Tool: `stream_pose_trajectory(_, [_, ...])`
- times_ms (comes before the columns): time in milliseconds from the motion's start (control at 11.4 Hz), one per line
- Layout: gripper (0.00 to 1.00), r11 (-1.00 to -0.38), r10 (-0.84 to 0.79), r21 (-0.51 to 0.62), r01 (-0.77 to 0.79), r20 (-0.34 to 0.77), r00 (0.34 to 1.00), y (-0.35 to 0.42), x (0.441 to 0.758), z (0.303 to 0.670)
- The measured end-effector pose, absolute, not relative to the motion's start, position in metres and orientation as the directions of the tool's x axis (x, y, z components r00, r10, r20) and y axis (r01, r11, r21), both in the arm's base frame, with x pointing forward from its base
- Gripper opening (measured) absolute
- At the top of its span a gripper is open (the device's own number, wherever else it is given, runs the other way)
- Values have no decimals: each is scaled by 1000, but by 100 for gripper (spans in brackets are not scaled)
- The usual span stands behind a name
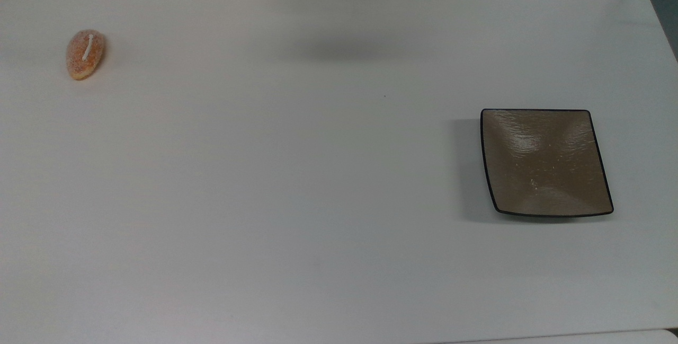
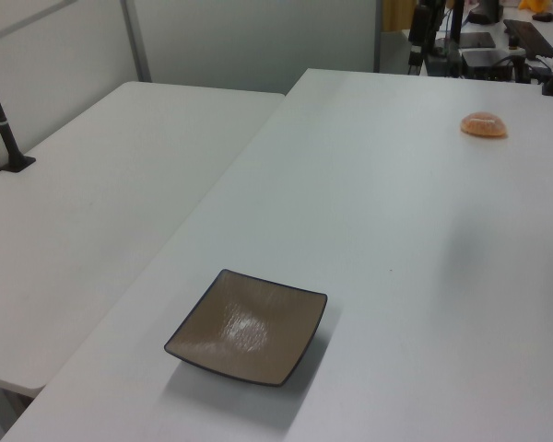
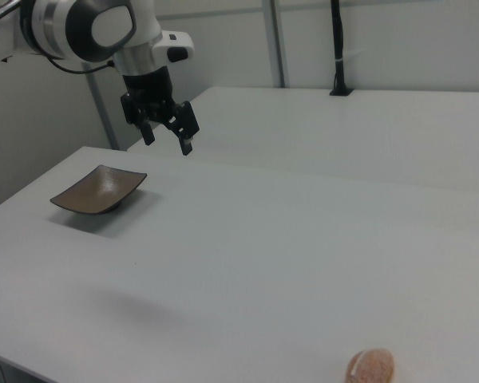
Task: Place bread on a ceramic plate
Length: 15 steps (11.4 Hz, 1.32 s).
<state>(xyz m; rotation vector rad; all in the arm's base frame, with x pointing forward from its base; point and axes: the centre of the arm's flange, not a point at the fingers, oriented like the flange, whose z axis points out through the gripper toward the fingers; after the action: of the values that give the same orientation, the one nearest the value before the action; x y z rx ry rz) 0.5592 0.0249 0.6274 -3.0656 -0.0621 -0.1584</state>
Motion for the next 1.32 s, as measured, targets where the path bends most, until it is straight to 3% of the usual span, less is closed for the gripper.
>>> stream_pose_trajectory(969, [100,-997,36,-69,43,105,994,24,559,628])
stream_pose_trajectory(1321, [100,-990,126,-53,132,104,987,-16,559,622])
